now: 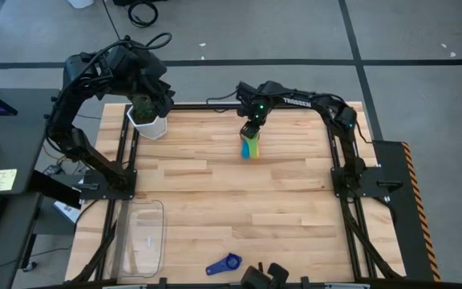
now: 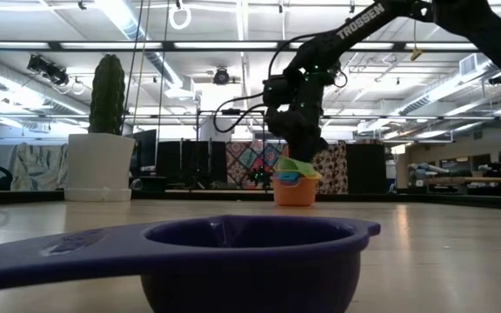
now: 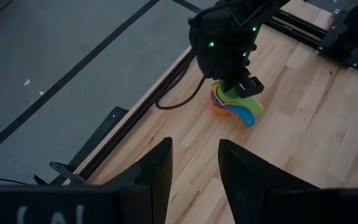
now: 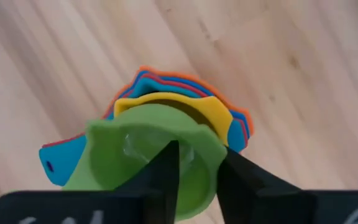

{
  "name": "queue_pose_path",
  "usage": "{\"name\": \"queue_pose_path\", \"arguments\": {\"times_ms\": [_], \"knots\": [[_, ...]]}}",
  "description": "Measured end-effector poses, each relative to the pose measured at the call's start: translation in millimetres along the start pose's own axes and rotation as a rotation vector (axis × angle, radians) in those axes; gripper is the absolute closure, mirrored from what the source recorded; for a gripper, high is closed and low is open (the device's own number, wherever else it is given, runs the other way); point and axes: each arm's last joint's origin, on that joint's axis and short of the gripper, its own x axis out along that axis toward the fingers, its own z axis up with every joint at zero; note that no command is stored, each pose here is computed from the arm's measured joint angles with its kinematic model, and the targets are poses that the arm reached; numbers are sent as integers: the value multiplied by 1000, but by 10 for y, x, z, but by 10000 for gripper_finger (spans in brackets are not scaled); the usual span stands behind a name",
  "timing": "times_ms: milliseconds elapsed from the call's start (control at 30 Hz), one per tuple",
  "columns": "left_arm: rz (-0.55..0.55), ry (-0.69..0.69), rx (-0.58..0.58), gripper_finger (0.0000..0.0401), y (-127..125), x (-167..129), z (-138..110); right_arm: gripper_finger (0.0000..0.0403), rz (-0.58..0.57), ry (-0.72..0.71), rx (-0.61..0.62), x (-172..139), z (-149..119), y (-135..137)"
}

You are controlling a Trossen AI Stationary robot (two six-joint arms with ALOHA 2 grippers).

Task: Nest measuring cups in basket
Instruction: Stack the green measuring cup on top of the yellow measuring cup

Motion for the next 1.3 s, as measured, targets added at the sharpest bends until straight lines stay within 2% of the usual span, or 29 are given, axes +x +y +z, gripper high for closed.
{"name": "queue_pose_path", "arguments": {"times_ms": [167, 667, 800, 1000, 1300], "knots": [[0, 0, 0, 266, 0, 0, 0, 283, -19, 5, 3, -5, -7, -5], [0, 0, 2, 266, 0, 0, 0, 283, -2, 72, -1, -10, -72, 8], [0, 0, 2, 266, 0, 0, 0, 306, -2, 73, -1, -10, -73, 8], [0, 0, 4, 266, 0, 0, 0, 383, 31, 70, -2, -17, -73, 18], [0, 0, 4, 266, 0, 0, 0, 390, 57, 110, -48, -20, -113, 35]]}}
